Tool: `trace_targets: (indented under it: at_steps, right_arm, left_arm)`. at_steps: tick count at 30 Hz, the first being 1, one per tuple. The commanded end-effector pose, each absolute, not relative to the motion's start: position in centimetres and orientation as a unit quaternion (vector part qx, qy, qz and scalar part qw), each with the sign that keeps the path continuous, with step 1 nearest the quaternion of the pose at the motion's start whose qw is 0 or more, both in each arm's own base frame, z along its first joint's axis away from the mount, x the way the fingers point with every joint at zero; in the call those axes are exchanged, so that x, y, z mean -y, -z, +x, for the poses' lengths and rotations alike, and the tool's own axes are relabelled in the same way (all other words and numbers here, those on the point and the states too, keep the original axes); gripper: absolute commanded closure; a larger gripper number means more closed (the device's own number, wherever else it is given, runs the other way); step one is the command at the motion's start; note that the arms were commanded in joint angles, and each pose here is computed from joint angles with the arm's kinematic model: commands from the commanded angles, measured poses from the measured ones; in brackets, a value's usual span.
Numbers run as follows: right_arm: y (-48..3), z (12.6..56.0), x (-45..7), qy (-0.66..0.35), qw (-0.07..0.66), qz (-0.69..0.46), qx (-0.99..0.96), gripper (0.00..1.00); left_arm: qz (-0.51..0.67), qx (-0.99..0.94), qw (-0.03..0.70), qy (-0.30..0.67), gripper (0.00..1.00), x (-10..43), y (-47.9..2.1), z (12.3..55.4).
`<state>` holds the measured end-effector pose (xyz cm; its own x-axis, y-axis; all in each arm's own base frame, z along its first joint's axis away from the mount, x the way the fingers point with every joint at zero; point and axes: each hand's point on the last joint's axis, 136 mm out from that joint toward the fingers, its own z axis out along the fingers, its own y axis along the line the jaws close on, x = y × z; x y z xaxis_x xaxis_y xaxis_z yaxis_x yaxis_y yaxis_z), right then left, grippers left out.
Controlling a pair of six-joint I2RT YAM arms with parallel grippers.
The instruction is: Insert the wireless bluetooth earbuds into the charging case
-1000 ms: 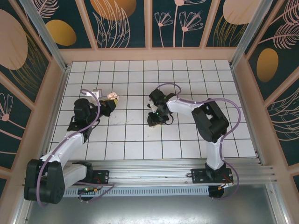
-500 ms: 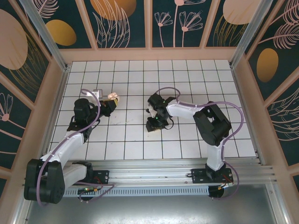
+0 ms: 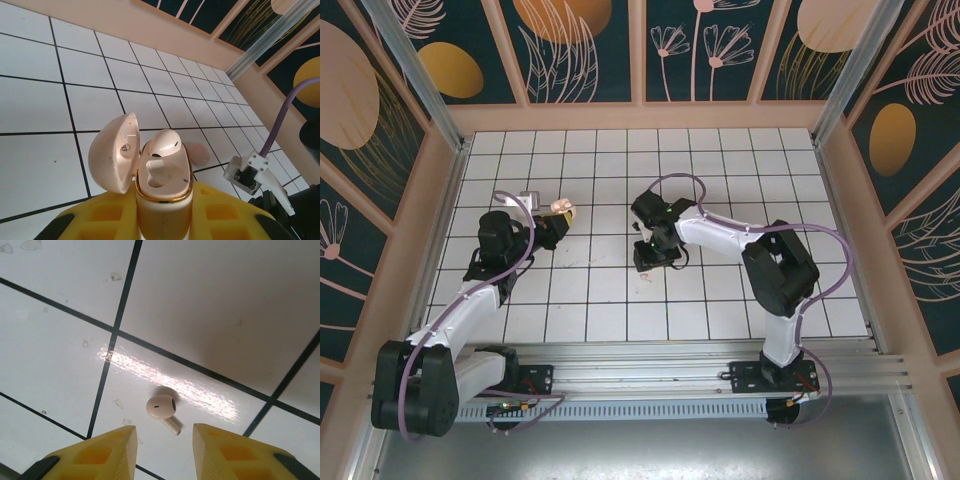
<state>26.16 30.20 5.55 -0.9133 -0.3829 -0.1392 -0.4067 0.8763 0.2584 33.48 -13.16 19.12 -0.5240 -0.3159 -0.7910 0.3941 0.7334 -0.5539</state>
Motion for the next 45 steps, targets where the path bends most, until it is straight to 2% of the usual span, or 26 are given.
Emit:
trace_targets:
  at_steps: [1,18,31,33,37,45]
  right_arm:
    - [-4.8,25.7,-29.9,-0.106,0.029,-0.22,-0.969,0.65]
    - [-2.3,25.8,-31.1,-0.066,0.007,-0.248,-0.966,0.66]
    - [-1.1,25.5,-30.6,-0.044,-0.001,-0.247,-0.968,0.75]
    - [-1.2,25.5,-30.5,-0.045,-0.002,-0.245,-0.968,0.75]
    - [-1.5,25.3,-30.3,-0.043,-0.002,-0.239,-0.97,0.68]
    - [-1.6,24.9,-29.7,-0.031,-0.002,-0.234,-0.972,0.68]
  left_arm:
    - [0.042,-0.78,0.506,0.367,0.78,13.3,-20.8,33.7]
    - [0.041,-0.779,0.508,0.364,0.78,13.2,-20.9,33.8]
    - [0.041,-0.78,0.51,0.36,0.78,13.1,-21.0,33.8]
    - [0.042,-0.78,0.509,0.36,0.78,13.1,-20.9,33.8]
    - [0.042,-0.781,0.508,0.362,0.78,13.1,-20.9,33.7]
    - [0.043,-0.78,0.509,0.362,0.78,13.2,-20.9,33.7]
